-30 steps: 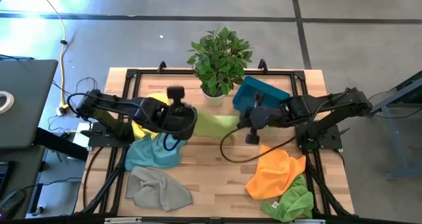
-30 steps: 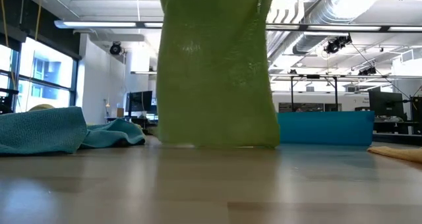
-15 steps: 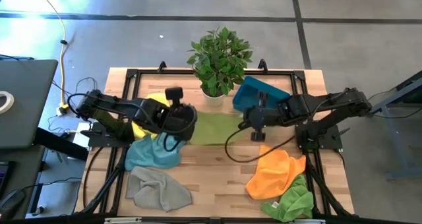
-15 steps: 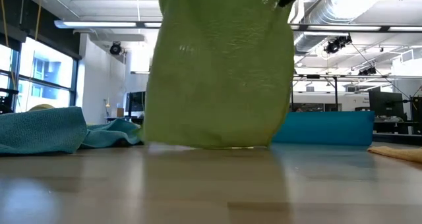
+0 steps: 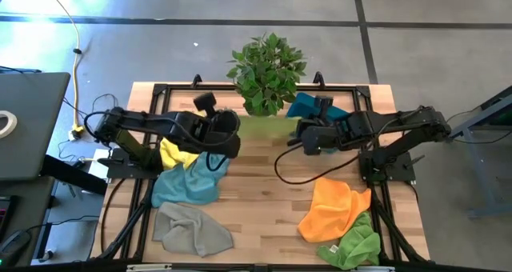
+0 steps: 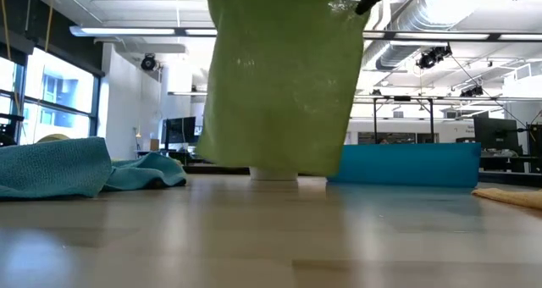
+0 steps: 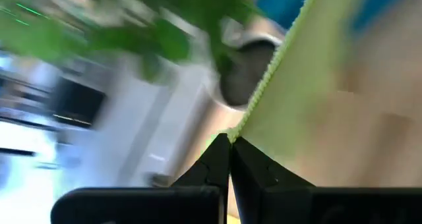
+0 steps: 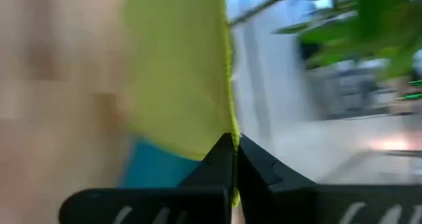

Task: Fold microfiber towels
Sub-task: Fold the light green towel

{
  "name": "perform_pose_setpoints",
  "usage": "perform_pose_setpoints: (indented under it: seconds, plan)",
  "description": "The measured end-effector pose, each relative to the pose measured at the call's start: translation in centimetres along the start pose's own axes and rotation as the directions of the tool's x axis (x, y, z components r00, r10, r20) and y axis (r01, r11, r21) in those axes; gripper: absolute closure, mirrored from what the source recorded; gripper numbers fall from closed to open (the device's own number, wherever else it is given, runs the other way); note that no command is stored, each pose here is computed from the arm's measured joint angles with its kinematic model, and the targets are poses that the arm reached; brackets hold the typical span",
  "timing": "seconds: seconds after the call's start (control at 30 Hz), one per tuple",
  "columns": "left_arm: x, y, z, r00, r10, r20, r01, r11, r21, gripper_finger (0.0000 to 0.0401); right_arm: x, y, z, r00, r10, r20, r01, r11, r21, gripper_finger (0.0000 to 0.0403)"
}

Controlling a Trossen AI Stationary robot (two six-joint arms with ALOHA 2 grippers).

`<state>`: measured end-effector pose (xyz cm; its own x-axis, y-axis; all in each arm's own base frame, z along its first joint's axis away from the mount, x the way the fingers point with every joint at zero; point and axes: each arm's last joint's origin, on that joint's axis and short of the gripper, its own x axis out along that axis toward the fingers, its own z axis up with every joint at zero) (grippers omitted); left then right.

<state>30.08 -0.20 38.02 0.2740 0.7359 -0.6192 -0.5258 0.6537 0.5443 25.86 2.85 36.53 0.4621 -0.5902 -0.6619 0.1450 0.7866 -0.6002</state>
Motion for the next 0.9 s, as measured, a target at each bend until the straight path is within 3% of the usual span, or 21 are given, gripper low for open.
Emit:
perform_pose_setpoints:
  seconds: [0.13,0.37,0.53,0.73,0.9]
  plan:
    - [2.0,-3.3,-1.5,0.976,-0.154,-0.154,0.15,0.988,-0.033,0.0401,1.5,2.9,-0.7,0.979,0.187,-0.078,-0.182,0.981,0.059,0.0403]
    - [5.8,-12.4,-5.1,0.949,-0.188,-0.252,0.214,0.973,0.081,0.0401,5.0,10.1,-2.5,0.928,0.318,-0.194,-0.312,0.948,0.065,0.0403]
    - [6.1,-17.4,-6.5,0.914,-0.28,-0.294,0.331,0.933,0.14,0.0401,5.9,14.5,-2.7,0.853,0.481,-0.201,-0.476,0.876,0.077,0.0403]
    - [4.6,-19.9,-7.0,0.798,-0.501,-0.334,0.555,0.828,0.085,0.0401,5.6,17.2,-2.6,0.758,0.61,-0.231,-0.613,0.787,0.065,0.0403]
    - [3.3,-20.1,-6.9,0.72,-0.599,-0.351,0.652,0.757,0.046,0.0401,5.2,18.0,-2.3,0.635,0.739,-0.225,-0.741,0.665,0.091,0.0403]
